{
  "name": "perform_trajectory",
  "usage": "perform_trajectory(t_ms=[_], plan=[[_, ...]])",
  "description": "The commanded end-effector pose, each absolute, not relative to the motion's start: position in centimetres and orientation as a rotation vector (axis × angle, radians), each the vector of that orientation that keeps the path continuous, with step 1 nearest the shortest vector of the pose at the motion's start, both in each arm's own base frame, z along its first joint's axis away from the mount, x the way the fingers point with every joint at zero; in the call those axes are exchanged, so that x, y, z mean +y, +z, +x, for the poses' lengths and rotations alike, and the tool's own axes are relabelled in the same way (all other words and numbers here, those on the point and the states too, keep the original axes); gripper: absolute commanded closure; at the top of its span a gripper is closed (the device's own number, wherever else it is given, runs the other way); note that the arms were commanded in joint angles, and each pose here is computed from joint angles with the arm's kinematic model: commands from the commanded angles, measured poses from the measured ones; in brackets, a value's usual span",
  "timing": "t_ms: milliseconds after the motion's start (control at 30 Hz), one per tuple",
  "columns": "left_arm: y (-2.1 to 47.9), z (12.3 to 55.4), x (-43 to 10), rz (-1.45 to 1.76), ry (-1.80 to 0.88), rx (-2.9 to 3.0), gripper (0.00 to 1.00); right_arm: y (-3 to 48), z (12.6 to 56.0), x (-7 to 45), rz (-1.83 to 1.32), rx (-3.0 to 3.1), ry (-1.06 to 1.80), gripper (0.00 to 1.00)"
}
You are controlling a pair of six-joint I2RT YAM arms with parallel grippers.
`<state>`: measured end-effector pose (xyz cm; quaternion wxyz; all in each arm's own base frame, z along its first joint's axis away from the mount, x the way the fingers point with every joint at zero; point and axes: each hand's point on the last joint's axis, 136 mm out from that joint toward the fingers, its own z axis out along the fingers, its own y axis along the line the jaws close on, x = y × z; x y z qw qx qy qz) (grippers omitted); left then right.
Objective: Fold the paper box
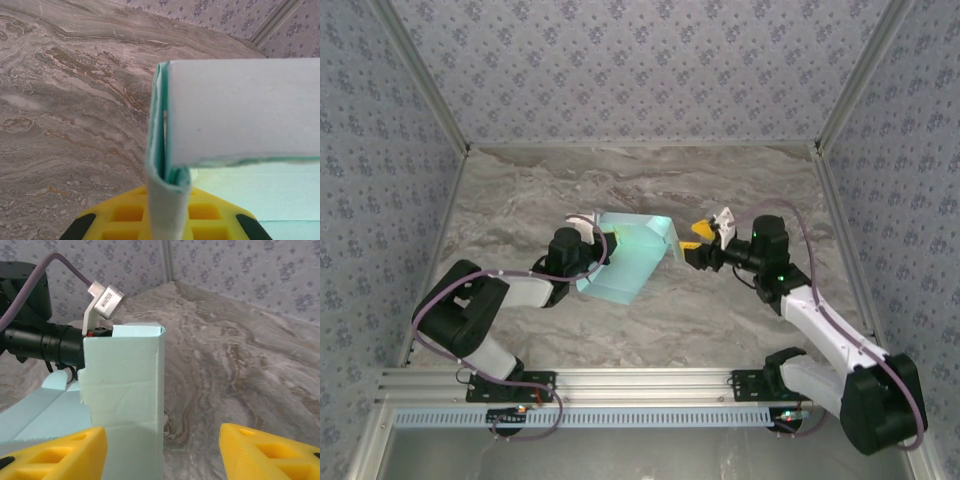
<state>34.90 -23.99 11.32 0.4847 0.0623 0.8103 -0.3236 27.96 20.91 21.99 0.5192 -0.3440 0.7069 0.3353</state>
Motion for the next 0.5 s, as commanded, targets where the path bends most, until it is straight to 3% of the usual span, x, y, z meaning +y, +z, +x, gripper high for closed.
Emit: perform_trajectory(t_ms=[0, 100, 300, 467], plan=[[12.7, 35.0, -24.6, 0.180, -0.821, 1.933, 1.00, 22.8, 27.6, 23.0, -0.911, 1.665, 0.905, 0.38], [12.6, 35.1, -24.7, 0.173, -0.824, 1.938, 1.00, 22.3, 27.5, 25.0, -0.974, 1.665, 0.916, 0.40], [12.1, 35.3, -24.8, 0.149, -0.844, 1.945, 1.00, 20.7, 29.4, 26.9, -0.959, 1.702, 0.743, 0.58], [11.8, 35.4, -24.9, 0.134, -0.856, 1.950, 1.00, 19.8, 30.7, 27.5, -0.897, 1.692, 0.598, 0.59]])
